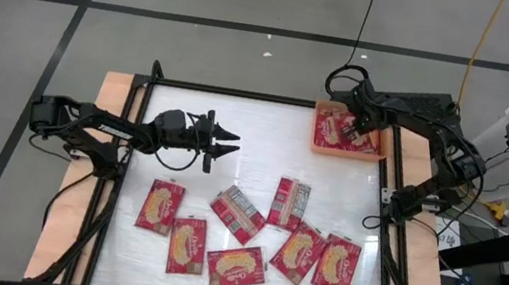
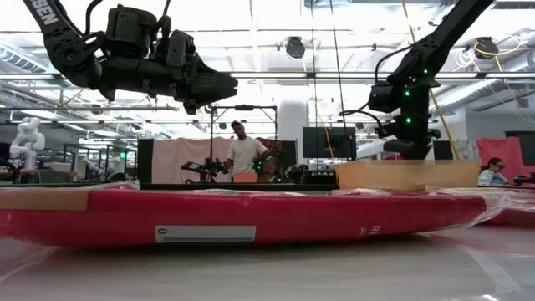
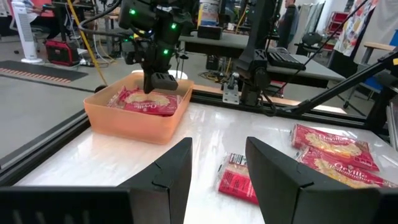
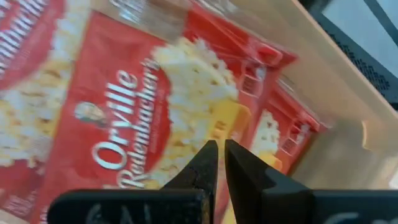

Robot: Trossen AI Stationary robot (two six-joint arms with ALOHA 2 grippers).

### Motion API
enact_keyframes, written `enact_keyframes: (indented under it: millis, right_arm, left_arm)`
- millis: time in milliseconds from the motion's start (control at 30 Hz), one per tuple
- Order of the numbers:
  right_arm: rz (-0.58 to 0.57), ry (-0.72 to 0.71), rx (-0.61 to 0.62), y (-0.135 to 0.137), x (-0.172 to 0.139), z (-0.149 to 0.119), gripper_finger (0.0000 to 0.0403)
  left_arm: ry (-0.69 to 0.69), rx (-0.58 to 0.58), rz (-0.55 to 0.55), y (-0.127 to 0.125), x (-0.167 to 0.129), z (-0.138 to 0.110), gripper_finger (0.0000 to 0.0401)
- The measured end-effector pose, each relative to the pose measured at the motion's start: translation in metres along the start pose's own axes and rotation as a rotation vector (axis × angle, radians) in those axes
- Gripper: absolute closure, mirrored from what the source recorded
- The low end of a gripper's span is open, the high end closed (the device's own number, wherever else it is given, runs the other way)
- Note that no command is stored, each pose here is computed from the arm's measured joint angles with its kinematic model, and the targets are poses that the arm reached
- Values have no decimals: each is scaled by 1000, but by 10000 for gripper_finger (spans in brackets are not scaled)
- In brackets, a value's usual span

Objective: Sort popcorn bags into baskets
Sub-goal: Put the red popcorn bag into the orange bin

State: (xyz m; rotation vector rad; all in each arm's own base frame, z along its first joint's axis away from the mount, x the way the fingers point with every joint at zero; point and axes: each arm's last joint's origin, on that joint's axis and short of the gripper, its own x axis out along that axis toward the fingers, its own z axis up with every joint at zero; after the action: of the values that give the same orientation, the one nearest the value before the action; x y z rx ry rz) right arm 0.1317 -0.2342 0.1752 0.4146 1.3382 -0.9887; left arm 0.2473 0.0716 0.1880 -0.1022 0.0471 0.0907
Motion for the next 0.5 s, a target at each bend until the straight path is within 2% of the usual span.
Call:
enact_keyframes:
  millis: [67,167,300,500]
  right_arm:
    - [-8,5,14,-4,1,-1,381]
    - [55,-13,27,-5,2,0,381]
    - [84,-28,22,-2,1,2,381]
    - [8,-12,10,-3,2,0,381]
  left_arm:
    - [0,0,0,0,0,0,249]
    - [0,-1,0,0,0,0,249]
    - [0,-1,0,0,0,0,249]
    - [0,-1,0,0,0,0,249]
